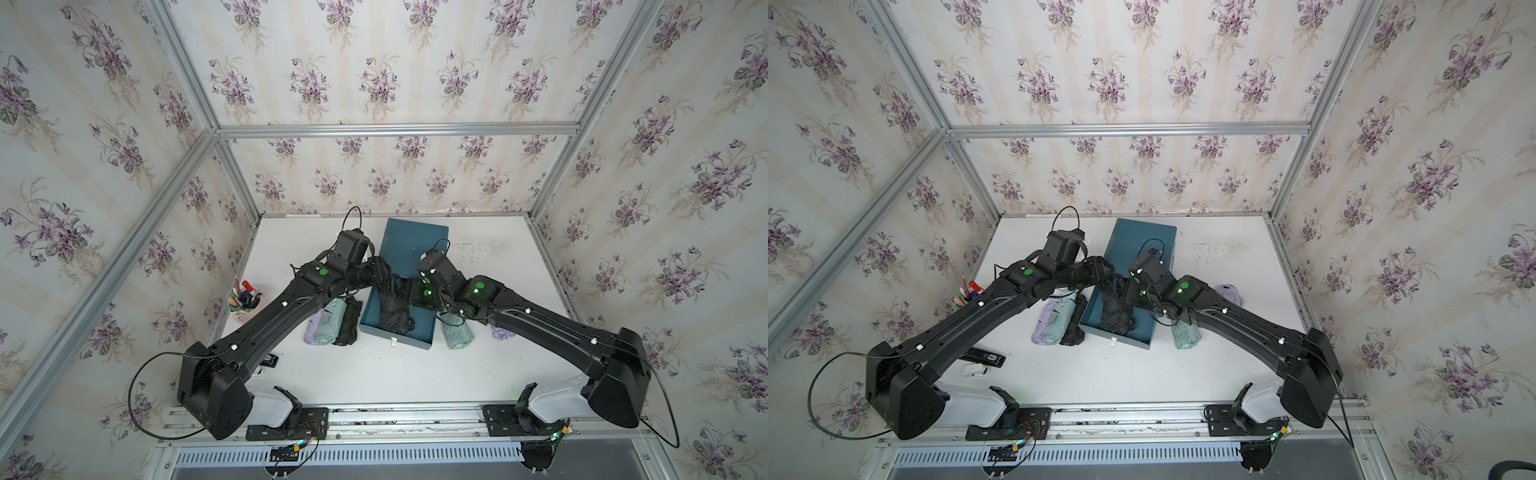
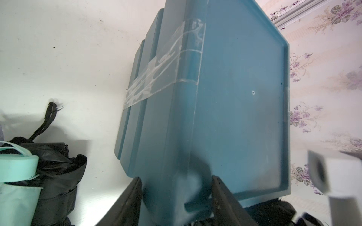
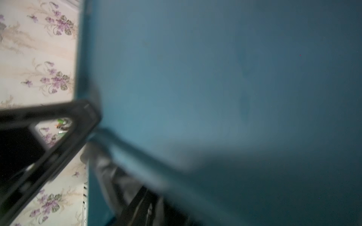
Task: Place the umbrella in the drawer by color
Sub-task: Place the umbrella in the drawer.
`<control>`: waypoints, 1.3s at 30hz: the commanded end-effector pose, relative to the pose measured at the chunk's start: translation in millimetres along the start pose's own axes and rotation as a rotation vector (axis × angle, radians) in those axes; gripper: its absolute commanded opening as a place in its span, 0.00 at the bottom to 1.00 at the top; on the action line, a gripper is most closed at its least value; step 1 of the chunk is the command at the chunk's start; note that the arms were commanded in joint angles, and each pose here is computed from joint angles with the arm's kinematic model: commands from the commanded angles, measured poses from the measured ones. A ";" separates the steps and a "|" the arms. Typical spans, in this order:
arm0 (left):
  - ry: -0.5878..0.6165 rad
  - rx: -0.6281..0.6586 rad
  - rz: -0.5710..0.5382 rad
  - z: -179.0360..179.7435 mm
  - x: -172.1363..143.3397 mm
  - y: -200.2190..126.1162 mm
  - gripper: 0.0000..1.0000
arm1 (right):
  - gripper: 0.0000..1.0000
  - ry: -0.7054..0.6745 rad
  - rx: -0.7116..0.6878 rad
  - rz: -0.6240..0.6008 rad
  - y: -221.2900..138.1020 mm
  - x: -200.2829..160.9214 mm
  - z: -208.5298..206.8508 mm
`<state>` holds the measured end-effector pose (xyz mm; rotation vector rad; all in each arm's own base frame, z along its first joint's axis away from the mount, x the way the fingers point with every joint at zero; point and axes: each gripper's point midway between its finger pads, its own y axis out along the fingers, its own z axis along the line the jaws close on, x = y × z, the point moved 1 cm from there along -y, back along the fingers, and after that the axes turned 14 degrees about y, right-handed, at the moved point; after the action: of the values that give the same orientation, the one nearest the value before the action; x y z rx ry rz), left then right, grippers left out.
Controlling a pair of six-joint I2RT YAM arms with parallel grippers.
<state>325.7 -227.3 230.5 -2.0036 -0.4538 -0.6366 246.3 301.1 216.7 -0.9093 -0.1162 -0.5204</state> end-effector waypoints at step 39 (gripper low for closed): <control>-0.018 0.037 0.060 13.4 -20.8 3.1 0.58 | 0.00 0.228 0.117 0.222 48.4 -10.5 -20.8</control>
<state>330.7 -223.8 228.7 -1.9978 -0.5049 -0.6352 272.0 325.2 204.3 -0.6401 -0.0006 -0.4541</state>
